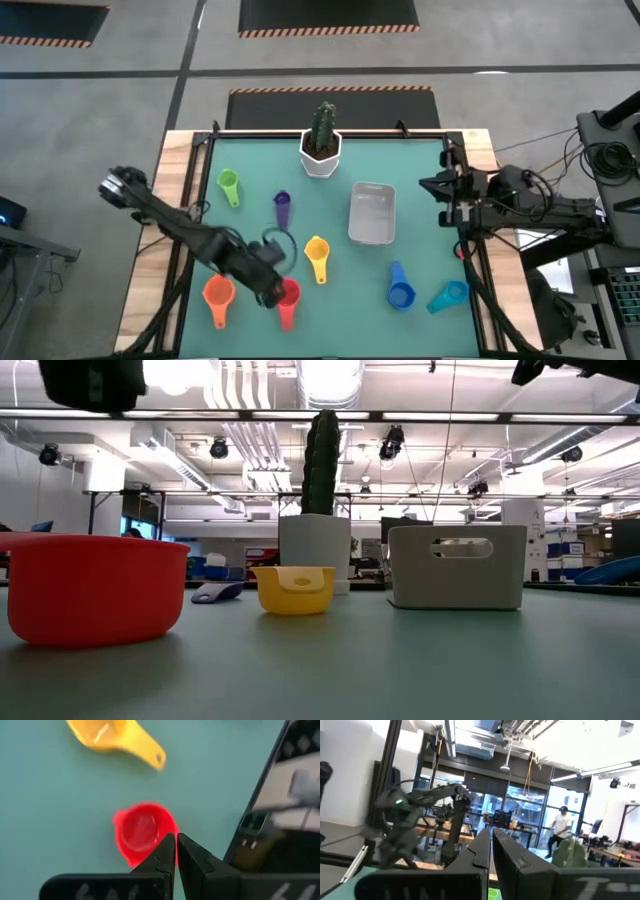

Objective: Nest measuring cups in basket
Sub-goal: Stack the red measuring cup on the top of the orange measuring cup

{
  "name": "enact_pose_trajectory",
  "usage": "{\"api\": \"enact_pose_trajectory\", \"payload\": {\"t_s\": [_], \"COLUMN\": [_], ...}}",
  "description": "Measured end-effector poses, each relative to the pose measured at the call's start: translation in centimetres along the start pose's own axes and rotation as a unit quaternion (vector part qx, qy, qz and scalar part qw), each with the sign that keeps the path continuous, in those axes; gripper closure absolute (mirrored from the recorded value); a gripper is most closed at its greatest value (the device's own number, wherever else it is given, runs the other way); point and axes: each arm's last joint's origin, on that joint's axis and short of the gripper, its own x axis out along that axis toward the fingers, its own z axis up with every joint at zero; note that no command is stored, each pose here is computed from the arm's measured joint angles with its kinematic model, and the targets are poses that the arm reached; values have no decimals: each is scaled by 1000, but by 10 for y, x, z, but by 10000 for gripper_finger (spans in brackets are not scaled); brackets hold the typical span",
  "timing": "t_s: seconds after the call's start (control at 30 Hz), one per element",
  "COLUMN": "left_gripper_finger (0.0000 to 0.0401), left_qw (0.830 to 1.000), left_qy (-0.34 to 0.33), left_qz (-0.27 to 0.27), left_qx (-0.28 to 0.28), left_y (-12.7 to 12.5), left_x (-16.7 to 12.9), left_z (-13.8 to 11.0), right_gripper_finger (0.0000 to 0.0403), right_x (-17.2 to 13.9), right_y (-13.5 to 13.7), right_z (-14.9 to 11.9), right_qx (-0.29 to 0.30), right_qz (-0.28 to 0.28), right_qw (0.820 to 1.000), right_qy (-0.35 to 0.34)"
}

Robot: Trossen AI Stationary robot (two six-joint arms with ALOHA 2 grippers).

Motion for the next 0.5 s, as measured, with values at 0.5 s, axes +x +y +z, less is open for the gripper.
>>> {"api": "enact_pose_trajectory", "payload": {"t_s": [0.5], "left_gripper_finger": [401], "left_qw": [986], "left_qy": [67], "left_qz": [13], "left_qx": [153], "left_y": [-70], "left_x": [47], "left_z": [-17], "right_gripper_finger": [394], "right_x": [0], "right_y": [-2], "right_z": [12], "right_qx": [-38], "right_qz": [-4], "right_qw": [999], "right_qy": [-17]}}
